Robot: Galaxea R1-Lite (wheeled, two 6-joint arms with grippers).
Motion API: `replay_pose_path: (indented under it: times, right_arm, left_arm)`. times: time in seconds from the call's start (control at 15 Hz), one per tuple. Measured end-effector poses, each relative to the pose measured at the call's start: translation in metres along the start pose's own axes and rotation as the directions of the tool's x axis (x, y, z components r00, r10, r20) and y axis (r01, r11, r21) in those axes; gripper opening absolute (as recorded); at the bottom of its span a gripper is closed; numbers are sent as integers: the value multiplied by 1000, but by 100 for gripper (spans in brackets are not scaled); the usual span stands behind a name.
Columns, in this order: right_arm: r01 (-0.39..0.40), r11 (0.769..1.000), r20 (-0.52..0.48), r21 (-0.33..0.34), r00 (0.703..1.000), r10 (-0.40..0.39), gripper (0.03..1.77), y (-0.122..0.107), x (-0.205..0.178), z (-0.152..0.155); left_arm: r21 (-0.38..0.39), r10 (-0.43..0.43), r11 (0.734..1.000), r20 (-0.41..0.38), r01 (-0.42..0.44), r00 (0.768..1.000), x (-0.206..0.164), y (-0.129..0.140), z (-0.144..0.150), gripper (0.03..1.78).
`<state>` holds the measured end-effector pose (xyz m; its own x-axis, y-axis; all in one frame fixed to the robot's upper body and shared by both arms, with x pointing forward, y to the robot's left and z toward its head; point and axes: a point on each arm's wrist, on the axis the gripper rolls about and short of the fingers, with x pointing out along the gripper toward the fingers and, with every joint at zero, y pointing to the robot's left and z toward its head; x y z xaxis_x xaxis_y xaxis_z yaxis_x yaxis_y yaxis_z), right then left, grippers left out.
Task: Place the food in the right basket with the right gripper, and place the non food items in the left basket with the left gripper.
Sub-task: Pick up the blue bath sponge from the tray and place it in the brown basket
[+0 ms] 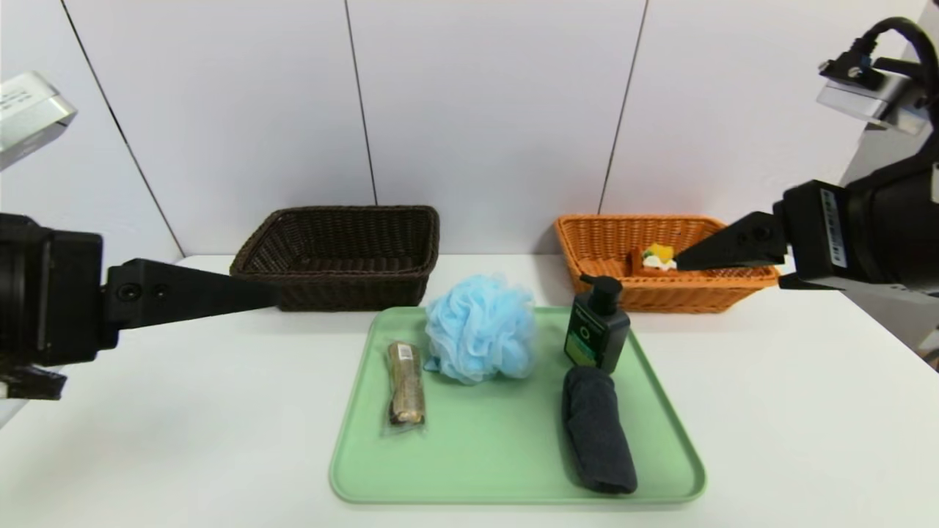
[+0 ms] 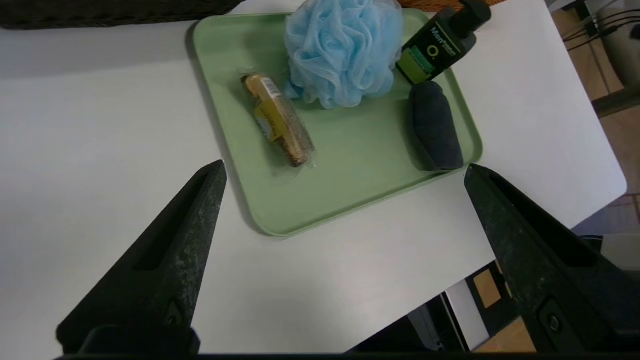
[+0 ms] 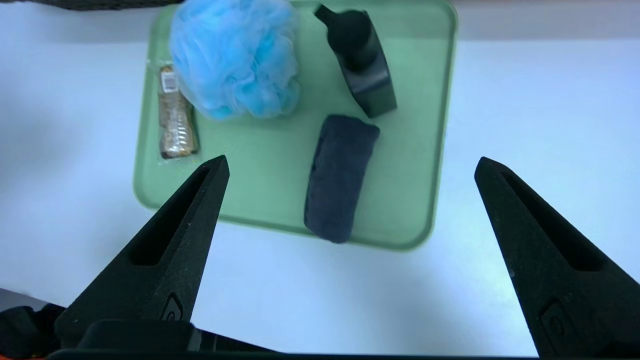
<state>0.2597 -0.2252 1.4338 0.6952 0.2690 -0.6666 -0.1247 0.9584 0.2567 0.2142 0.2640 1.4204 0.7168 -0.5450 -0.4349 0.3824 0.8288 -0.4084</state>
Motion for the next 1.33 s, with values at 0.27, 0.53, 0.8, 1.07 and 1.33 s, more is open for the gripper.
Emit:
replay_pose_path:
  times: [0.27,0.53,0.8,1.07,1.33]
  right_arm:
    - [54,997,0,52,999,-54,169,-28,-17,-25]
    - [74,991,68,115,994,-82,169,-53,-31,-48]
    - [100,975,123,197,984,-126,170,-72,-40,-66]
    - [65,962,191,266,974,-119,170,-74,-44,-65]
    - [71,958,202,279,971,-131,170,-77,-39,-66]
  left_arm:
    - [24,-6,1000,-35,7,999,47,-25,13,169]
    - [67,32,997,-74,-27,997,104,-50,23,169]
    - [38,71,997,-123,-67,990,160,-76,29,169]
    - [-55,105,991,-223,-120,969,205,-97,27,169]
    - [49,241,970,-305,-237,921,250,-95,2,169]
